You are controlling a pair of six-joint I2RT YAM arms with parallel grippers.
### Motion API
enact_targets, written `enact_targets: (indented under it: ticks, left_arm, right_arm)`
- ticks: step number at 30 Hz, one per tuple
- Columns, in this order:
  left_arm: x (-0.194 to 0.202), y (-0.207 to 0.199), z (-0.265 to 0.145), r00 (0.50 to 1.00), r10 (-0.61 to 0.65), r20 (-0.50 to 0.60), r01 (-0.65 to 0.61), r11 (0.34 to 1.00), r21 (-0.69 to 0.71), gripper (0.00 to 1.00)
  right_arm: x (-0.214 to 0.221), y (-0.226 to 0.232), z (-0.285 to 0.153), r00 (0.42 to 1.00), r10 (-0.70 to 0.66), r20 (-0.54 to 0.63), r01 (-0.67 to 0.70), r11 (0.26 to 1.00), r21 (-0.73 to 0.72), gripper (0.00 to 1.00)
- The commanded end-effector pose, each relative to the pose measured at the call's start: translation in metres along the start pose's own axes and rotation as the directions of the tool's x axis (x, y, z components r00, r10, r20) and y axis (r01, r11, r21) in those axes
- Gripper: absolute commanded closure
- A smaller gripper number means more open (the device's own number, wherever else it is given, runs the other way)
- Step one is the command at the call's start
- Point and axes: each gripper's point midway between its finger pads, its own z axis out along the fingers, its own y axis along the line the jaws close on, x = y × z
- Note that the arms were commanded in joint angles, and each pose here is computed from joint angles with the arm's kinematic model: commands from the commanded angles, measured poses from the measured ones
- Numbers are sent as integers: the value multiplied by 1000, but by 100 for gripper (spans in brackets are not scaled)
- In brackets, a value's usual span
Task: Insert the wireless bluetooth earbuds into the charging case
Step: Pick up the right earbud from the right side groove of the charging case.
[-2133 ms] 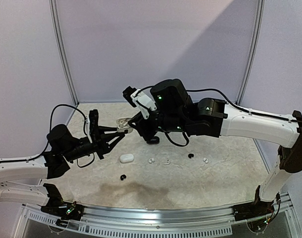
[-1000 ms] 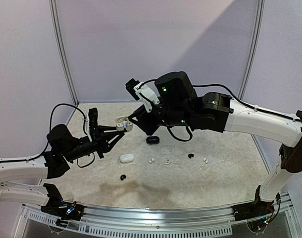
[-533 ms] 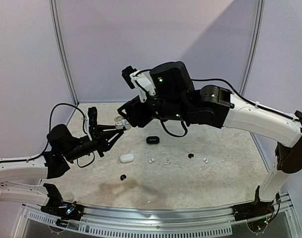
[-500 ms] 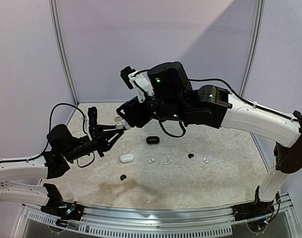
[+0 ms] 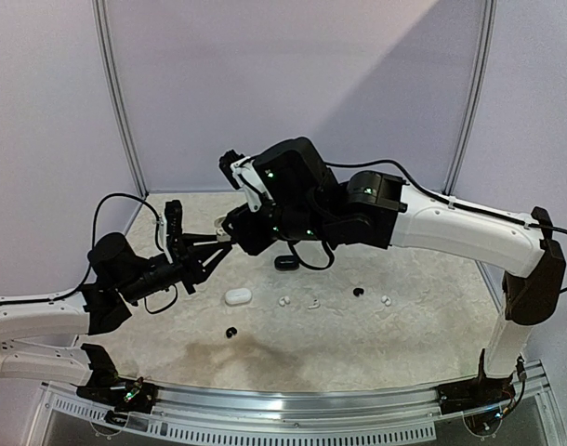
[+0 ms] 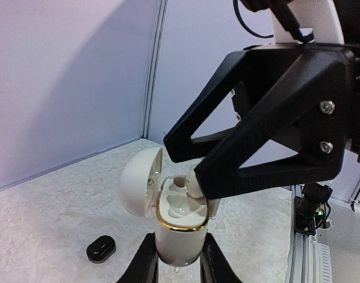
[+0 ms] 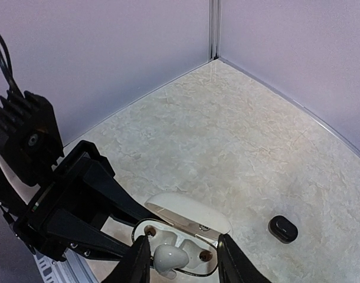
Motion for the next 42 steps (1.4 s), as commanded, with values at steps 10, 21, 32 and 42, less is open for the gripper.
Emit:
enact_targets:
  ticks: [10,21,32,42]
  left_arm:
    - [-10,3,2,999,28,25,-28,1000,-12,100]
    - [-10,2,1,999,35,28,-35,999,-5,100]
    - [-16,-18,4,999,44,20,-46,992,121,100]
    - [-48,-51,18,998,54,-10,-46,917,396,100]
  right_arm:
    - [10,10,9,999,0,-36,-1,999,-34,67]
    - [10,9,7,999,-21,-37,20,999,-28,85]
    - [-37,14,-44,993,10,121,26,954,-297,92]
    - [-71,28,-113,953,-89,288,230,834,-501,93]
